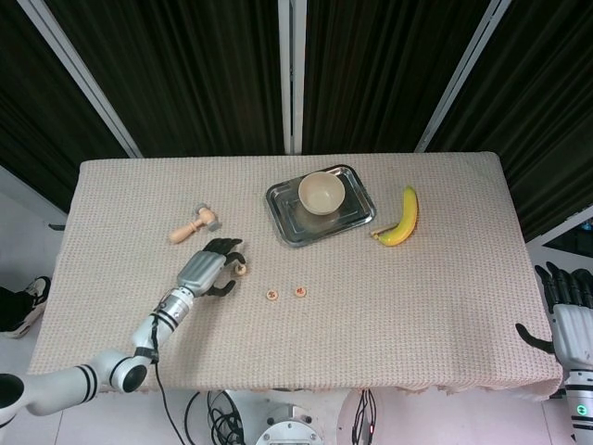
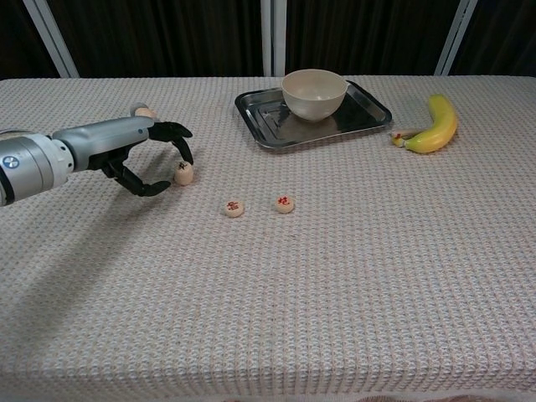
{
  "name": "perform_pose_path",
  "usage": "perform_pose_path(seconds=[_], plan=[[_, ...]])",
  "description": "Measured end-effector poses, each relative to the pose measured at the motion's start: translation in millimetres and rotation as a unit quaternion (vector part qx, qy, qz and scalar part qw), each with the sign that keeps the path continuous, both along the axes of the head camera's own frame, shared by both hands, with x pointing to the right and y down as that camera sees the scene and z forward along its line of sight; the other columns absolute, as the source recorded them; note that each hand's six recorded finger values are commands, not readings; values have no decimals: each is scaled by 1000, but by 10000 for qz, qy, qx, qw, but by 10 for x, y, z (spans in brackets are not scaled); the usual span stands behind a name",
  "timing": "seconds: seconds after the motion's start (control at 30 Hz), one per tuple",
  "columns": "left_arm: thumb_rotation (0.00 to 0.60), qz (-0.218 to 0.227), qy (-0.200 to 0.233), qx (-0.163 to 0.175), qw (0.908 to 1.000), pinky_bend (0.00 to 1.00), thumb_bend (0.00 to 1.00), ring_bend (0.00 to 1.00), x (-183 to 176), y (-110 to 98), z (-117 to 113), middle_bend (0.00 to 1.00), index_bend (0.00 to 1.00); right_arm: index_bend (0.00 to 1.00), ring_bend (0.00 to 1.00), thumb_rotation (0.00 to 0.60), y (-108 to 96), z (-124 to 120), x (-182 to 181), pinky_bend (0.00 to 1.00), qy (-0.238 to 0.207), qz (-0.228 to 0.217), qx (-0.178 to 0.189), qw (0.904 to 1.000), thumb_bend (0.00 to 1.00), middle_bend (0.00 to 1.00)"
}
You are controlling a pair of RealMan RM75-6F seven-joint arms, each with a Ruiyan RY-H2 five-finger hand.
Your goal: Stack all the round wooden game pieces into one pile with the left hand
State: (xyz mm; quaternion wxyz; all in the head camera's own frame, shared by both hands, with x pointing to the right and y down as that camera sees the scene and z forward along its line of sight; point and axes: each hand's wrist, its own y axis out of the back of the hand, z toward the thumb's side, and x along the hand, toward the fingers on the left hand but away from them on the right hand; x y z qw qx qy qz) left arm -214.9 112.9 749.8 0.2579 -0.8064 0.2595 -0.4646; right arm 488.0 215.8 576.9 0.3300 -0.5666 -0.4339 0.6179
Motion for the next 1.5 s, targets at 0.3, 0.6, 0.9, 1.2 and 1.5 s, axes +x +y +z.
perform_pose_path(seconds=[0.3,0.6,0.9,1.2,1.5], plan=[[600,-101,248,218,9994,0,240,0,56,-50,-108,28,220,0,0,600,-6,-5,7,0,0,6,20,10000,130,0],[600,510,446,291,9973,0,88,0,302,233,-262,28,218,0,0,600,0,17,-17,0,-26,-20,-8,10000,131,0],[600,798,474,332,9951,0,89,0,540,339,-185,28,245,0,0,600,-4,-6,3,0,-9,7,8,10000,131,0],[600,818,335,319,9956,0,158,0,649,276,-63,28,296,0,0,600,-15,12,31,0,-16,42,-17,10000,131,0],[600,784,268,232,9963,0,230,0,648,271,18,28,326,0,0,600,-7,21,68,0,-13,83,-33,10000,131,0]])
